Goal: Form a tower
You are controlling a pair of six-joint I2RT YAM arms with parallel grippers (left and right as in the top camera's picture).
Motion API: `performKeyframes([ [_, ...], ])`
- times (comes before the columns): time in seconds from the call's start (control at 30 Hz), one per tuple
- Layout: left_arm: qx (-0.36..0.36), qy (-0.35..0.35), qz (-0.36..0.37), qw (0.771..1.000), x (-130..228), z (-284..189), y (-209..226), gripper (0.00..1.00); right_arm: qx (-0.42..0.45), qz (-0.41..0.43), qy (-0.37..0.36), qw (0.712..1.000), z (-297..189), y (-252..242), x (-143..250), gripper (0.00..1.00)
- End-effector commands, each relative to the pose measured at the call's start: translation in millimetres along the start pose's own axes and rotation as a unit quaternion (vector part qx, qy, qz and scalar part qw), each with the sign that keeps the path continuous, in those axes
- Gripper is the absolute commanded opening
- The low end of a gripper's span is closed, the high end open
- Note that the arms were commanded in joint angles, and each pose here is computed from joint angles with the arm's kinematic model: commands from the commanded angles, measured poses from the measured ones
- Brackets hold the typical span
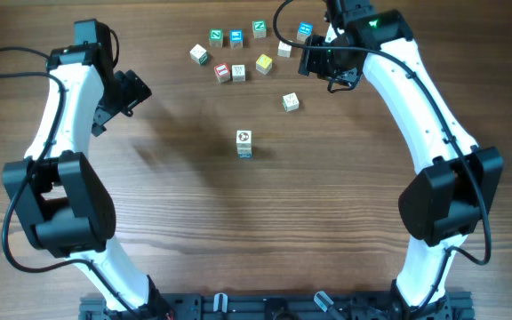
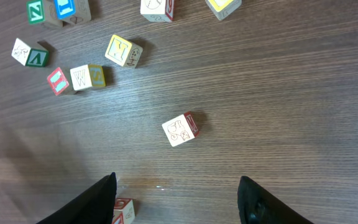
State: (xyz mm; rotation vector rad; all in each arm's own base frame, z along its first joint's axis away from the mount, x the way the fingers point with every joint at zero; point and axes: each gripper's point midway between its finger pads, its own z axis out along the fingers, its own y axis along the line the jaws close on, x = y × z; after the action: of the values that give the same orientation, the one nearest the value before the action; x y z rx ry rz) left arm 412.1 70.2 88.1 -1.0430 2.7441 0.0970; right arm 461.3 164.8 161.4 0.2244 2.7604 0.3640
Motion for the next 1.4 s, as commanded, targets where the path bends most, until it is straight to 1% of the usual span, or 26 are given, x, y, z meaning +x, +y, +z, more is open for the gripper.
performKeyframes([
  [0.0, 0.007, -0.022, -0.003, 1.0, -8.7, -15.2, -0.5, 1.0, -0.015, -0.014, -0.019, 1.0, -15.5, 8.2, -7.3, 0.69],
  [0.03, 0.007, -0.022, -0.003, 1.0, -8.7, -15.2, -0.5, 1.0, -0.016, -0.014, -0.021, 1.0, -15.6, 8.9, -8.4, 0.7],
  [0.1, 0.007, -0.022, -0.003, 1.0, -8.7, -15.2, -0.5, 1.0, -0.02, -0.014, -0.02, 0.999, -15.6, 10.3, -8.0, 0.58],
  [0.17, 0.007, -0.022, -0.003, 1.0, -8.7, -15.2, -0.5, 1.0, -0.028, -0.017, -0.026, 0.999, -16.6, 13.7, -11.4, 0.29],
  [0.23, 0.007, -0.022, -0.003, 1.0, -8.7, -15.2, -0.5, 1.0, -0.032, -0.044, -0.038, 0.998, -17.2, 16.6, -16.9, 0.04],
  [0.33, 0.007, -0.022, -0.003, 1.0, -8.7, -15.2, -0.5, 1.0, -0.037, -0.098, -0.067, 0.992, -18.6, 21.7, -29.2, 0.04],
  [0.43, 0.007, -0.022, -0.003, 1.0, -8.7, -15.2, -0.5, 1.0, -0.021, -0.096, -0.086, 0.991, -17.9, 17.6, -38.3, 0.04],
  [0.53, 0.007, -0.022, -0.003, 1.0, -8.7, -15.2, -0.5, 1.0, -0.028, -0.096, -0.101, 0.99, -10.2, 20.9, -45.8, 0.04],
  [0.7, 0.007, -0.022, -0.003, 1.0, -8.7, -15.2, -0.5, 1.0, -0.032, -0.098, -0.11, 0.988, 24.3, 21.8, -55.1, 0.05],
  [0.8, 0.007, -0.022, -0.003, 1.0, -8.7, -15.2, -0.5, 1.0, -0.033, -0.1, -0.11, 0.988, 50.6, 23.0, -58.0, 0.14],
  [0.83, 0.007, -0.022, -0.003, 1.0, -8.7, -15.2, -0.5, 1.0, -0.034, -0.101, -0.111, 0.988, 61.0, 24.1, -59.0, 0.22],
  [0.9, 0.007, -0.022, -0.003, 1.0, -8.7, -15.2, -0.5, 1.0, -0.042, -0.091, -0.116, 0.988, 83.2, 31.6, -60.0, 0.62],
  [0.93, 0.007, -0.022, -0.003, 1.0, -8.7, -15.2, -0.5, 1.0, -0.046, -0.083, -0.116, 0.989, 91.4, 34.7, -59.2, 0.72],
  [0.97, 0.007, -0.022, -0.003, 1.0, -8.7, -15.2, -0.5, 1.0, -0.051, -0.075, -0.118, 0.989, 100.3, 39.4, -58.6, 0.76],
  [1.07, 0.007, -0.022, -0.003, 1.0, -8.7, -15.2, -0.5, 1.0, -0.071, -0.047, -0.122, 0.989, 132.6, 58.8, -51.7, 0.82],
  [1.13, 0.007, -0.022, -0.003, 1.0, -8.7, -15.2, -0.5, 1.0, -0.066, -0.039, -0.134, 0.988, 148.1, 65.7, -49.3, 0.86],
  [1.27, 0.007, -0.022, -0.003, 1.0, -8.7, -15.2, -0.5, 1.0, 0.011, 0.0, -0.18, 0.984, 173.0, 58.2, -44.4, 0.86],
  [1.37, 0.007, -0.022, -0.003, 1.0, -8.7, -15.2, -0.5, 1.0, 0.045, 0.018, -0.197, 0.979, 181.6, 55.8, -36.9, 0.86],
])
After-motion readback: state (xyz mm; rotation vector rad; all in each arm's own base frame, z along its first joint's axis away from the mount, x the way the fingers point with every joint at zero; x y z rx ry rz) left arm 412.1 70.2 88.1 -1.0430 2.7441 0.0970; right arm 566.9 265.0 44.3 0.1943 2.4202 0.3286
